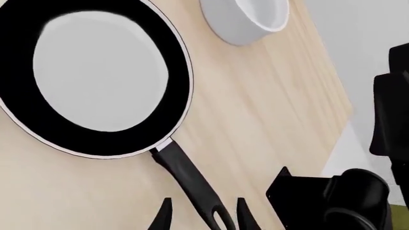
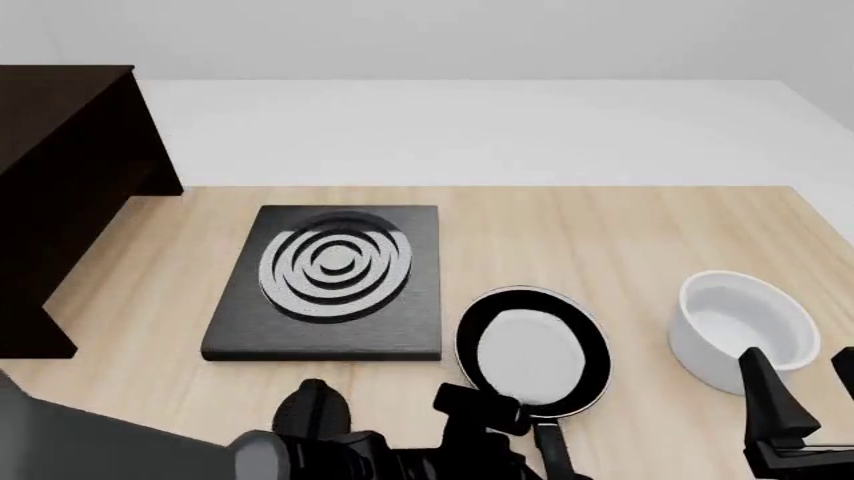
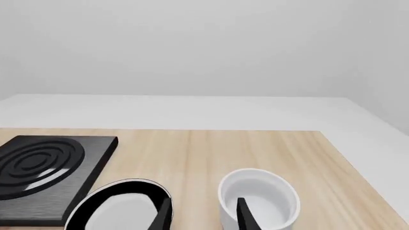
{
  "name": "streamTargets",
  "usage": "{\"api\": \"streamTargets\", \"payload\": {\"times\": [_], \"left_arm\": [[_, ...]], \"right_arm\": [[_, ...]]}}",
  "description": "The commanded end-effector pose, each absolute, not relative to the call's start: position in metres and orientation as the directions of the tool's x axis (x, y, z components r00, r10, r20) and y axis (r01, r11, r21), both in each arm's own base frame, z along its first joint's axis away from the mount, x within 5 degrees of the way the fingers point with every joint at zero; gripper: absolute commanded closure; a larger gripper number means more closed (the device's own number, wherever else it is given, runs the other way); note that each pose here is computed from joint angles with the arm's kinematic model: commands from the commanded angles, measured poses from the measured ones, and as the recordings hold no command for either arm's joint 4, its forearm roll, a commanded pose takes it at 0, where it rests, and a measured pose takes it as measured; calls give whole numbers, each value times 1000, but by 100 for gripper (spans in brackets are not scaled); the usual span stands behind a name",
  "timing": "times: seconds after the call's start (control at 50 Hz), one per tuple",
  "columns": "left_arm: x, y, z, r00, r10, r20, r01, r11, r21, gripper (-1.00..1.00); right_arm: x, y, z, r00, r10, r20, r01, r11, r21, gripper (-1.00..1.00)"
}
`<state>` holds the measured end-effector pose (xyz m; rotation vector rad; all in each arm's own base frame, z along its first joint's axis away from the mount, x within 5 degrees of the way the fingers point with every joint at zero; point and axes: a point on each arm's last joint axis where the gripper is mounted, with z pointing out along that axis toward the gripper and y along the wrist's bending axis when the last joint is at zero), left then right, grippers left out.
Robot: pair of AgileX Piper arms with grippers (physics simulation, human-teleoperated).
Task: Put the frying pan under the cabinet shelf.
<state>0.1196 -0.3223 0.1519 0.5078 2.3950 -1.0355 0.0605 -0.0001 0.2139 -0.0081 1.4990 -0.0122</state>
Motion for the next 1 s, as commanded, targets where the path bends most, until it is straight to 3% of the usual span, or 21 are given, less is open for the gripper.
{"api": "streamTargets", "payload": {"times": [0.02,1.0], "left_arm": [[116,-326,139,-829,134,-542,490,641,-591,-100],[122,-345,107,-859,78,-506,435,635,-638,-100]], "right_arm": [[60,0,214,72,-13,-997,3,1000,-13,-100],[61,0,214,72,-13,-997,3,1000,-13,-100]]}}
